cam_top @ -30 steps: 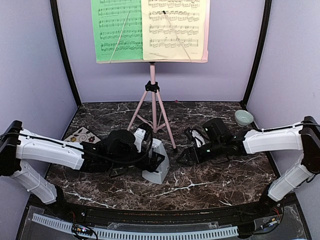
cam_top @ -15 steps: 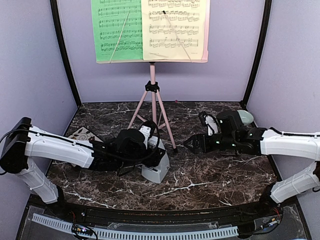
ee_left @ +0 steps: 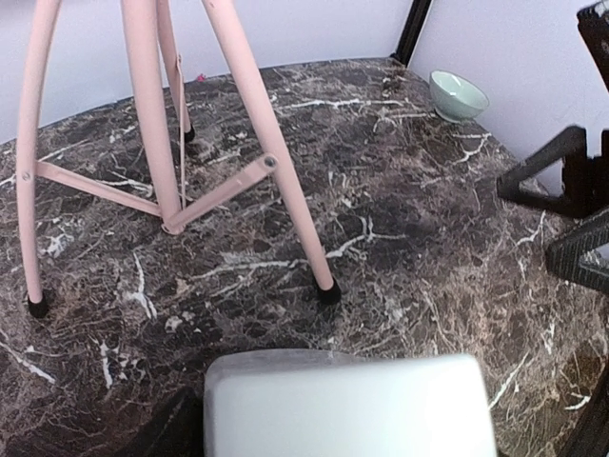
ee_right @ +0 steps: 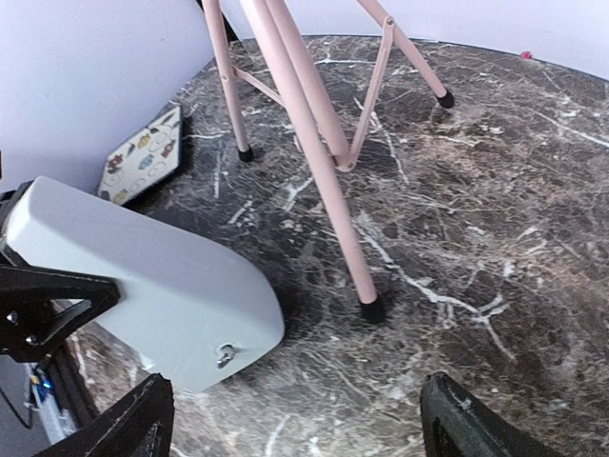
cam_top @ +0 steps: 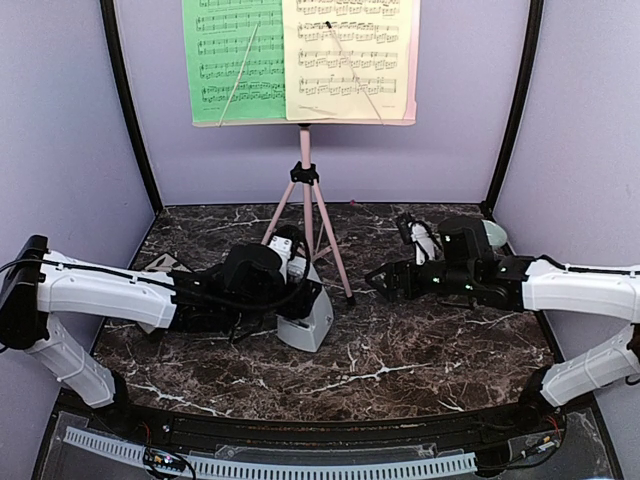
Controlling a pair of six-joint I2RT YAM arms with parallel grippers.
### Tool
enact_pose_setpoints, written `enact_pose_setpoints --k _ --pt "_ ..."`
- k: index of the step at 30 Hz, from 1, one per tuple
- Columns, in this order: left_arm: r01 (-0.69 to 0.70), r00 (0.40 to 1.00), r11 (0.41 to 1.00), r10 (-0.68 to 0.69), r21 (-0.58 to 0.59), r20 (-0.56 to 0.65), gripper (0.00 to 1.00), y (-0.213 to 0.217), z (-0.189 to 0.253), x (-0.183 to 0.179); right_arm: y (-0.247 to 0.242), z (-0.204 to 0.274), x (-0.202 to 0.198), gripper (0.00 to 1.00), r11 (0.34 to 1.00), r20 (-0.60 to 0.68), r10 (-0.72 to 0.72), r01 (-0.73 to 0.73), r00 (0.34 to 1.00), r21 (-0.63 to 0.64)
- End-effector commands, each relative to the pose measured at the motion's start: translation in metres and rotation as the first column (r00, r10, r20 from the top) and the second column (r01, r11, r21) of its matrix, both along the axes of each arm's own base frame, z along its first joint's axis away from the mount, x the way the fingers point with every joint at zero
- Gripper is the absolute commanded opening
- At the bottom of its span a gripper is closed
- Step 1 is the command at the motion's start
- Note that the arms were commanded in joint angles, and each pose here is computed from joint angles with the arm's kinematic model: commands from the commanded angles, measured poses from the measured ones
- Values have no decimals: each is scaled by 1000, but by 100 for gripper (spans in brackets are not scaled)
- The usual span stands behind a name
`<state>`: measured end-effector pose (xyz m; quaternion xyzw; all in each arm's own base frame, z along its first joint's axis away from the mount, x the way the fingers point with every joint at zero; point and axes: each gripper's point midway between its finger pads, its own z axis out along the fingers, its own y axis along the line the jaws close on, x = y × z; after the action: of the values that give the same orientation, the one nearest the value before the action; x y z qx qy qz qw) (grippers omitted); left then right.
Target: Set up the instrument practice props
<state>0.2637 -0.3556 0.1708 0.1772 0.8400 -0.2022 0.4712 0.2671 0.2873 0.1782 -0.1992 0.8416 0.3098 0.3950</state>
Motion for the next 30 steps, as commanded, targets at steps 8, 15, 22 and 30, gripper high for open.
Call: enact_pose_setpoints --k 8,15,22,30 --pt "-128 977 949 170 -289 127 16 17 113 27 59 11 -12 77 980 11 142 -142 990 140" --pt "-127 976 938 176 -323 130 12 19 125 27 93 3 -2 67 979 9 148 -148 989 141" --pt "-104 977 933 161 -344 141 9 20 131 25 103 -6 5 52 983 1 137 -136 991 126" --pt "-100 975 929 163 -355 151 7 24 135 23 107 -18 0 47 980 -29 178 -174 984 98"
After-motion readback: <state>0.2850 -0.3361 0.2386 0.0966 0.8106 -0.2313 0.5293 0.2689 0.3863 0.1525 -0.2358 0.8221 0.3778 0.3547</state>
